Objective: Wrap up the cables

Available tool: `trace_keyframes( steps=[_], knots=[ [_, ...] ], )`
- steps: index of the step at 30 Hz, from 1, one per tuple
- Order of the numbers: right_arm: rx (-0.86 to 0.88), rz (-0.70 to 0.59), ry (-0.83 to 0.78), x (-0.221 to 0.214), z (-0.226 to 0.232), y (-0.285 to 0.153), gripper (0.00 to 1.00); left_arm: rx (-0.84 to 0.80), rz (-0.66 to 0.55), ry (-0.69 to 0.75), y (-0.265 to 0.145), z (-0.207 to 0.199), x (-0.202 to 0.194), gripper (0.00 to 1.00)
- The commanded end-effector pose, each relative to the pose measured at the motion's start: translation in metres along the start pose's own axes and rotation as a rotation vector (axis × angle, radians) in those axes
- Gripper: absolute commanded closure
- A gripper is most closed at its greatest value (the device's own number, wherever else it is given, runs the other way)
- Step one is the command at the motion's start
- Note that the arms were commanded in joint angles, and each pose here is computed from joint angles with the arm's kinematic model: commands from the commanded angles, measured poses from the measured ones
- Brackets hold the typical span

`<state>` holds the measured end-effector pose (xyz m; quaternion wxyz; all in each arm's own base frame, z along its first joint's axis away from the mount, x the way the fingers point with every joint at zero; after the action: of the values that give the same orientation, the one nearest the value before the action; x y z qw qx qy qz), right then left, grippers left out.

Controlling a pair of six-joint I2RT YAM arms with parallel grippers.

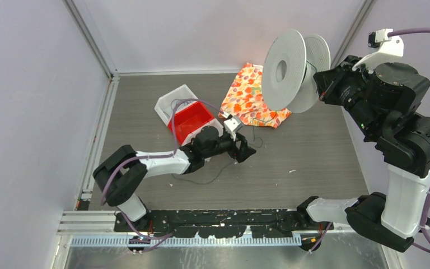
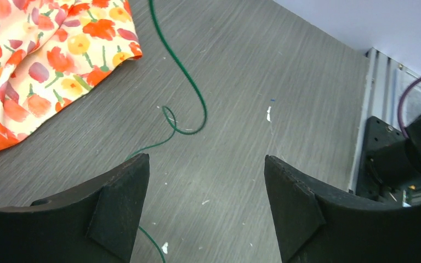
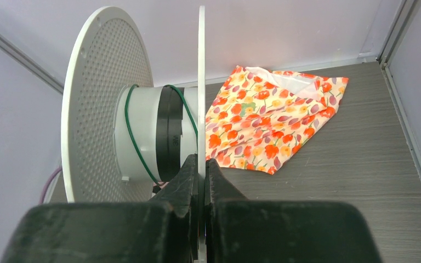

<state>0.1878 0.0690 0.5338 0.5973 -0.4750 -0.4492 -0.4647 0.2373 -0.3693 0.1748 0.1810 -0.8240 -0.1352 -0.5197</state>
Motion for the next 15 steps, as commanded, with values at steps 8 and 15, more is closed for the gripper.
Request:
trace_keyframes(
  steps=[8, 15],
  knots=[
    [0.024, -0.147, 0.073, 0.034, 0.003, -0.007, 1.0, 0.016, -0.221, -0.026, 0.048, 0.005, 0.029, 0.25],
    [-0.018, -0.138, 0.06, 0.031, -0.003, -0.005, 1.0, 0.012, -0.16, -0.07, 0.05, 0.001, 0.026, 0.99]
  ],
)
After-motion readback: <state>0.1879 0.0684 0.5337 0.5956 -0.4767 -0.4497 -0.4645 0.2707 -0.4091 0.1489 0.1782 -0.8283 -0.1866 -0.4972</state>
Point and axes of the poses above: each gripper's point midway between its finger pads, its own y axis out along the fingers, its own z axis along the line the jaws close on, x = y × z, the point moved 4 cm from there along -y, back along the fingers, and after that the axes turned 9 degrees about -y, right-handed, at the moved point
